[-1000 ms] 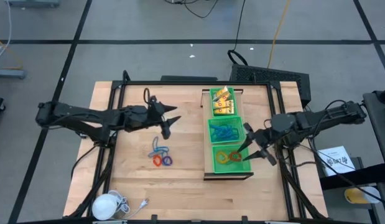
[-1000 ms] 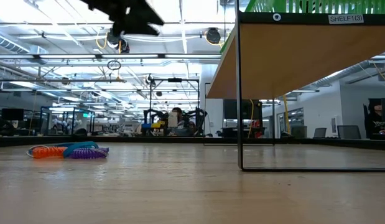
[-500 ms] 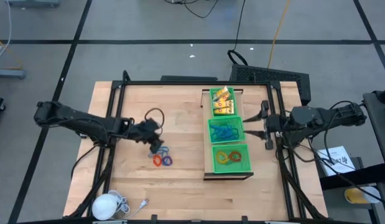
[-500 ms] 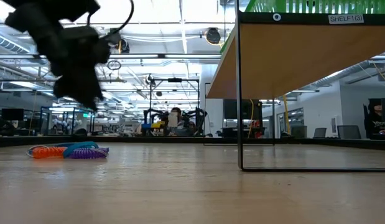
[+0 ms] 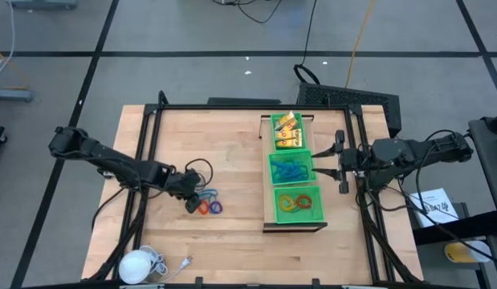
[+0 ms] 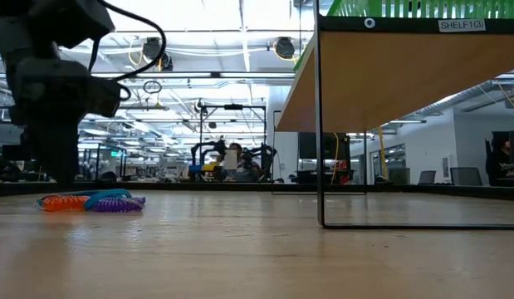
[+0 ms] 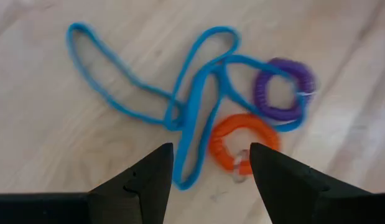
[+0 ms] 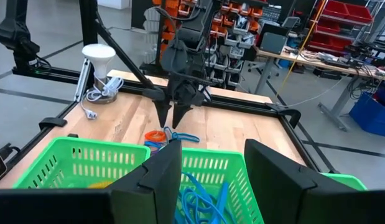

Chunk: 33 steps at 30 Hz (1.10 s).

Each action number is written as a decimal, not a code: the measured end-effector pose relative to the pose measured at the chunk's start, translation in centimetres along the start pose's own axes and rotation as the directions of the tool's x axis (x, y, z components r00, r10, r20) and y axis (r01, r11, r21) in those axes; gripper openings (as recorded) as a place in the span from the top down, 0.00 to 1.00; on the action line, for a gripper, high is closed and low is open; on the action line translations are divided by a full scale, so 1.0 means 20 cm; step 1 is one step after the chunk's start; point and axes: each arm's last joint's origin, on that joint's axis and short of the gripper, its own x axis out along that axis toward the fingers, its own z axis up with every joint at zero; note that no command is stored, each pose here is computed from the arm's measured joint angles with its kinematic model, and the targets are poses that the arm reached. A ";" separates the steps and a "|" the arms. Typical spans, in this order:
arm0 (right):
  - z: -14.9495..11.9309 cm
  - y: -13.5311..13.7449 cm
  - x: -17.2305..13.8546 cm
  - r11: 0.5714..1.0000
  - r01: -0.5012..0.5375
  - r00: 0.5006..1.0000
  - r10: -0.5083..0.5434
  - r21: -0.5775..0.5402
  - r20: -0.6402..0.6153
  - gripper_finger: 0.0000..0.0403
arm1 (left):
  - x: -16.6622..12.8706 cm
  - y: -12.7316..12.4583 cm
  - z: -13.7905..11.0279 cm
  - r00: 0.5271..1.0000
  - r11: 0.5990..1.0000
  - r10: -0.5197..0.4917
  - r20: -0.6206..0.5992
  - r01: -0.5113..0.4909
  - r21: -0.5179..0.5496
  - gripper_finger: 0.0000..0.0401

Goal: Pick & Place Office Desk Supplies
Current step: Put the blue rubber band into the middle green bin

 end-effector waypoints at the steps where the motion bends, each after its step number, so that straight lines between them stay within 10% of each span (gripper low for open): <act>1: 0.00 0.00 0.00 1.000 0.000 1.000 0.000 -0.001 -0.001 0.59 | 0.00 0.00 -0.01 1.000 1.000 0.018 -0.004 -0.018 -0.005 0.44; 14: -0.01 0.00 0.02 1.000 -0.002 1.000 0.002 -0.002 -0.012 0.59 | 0.13 0.02 -0.04 0.984 0.987 0.162 -0.076 -0.160 0.029 0.46; 25: -0.05 0.01 0.03 1.000 -0.004 0.999 0.004 -0.006 -0.032 0.59 | 0.13 0.05 -0.04 0.976 0.979 0.205 -0.076 -0.202 0.034 0.95; 33: -0.05 0.01 0.04 1.000 -0.002 1.000 0.002 -0.005 -0.016 0.59 | 0.04 0.02 -0.01 0.990 0.992 0.129 -0.050 -0.130 -0.004 0.99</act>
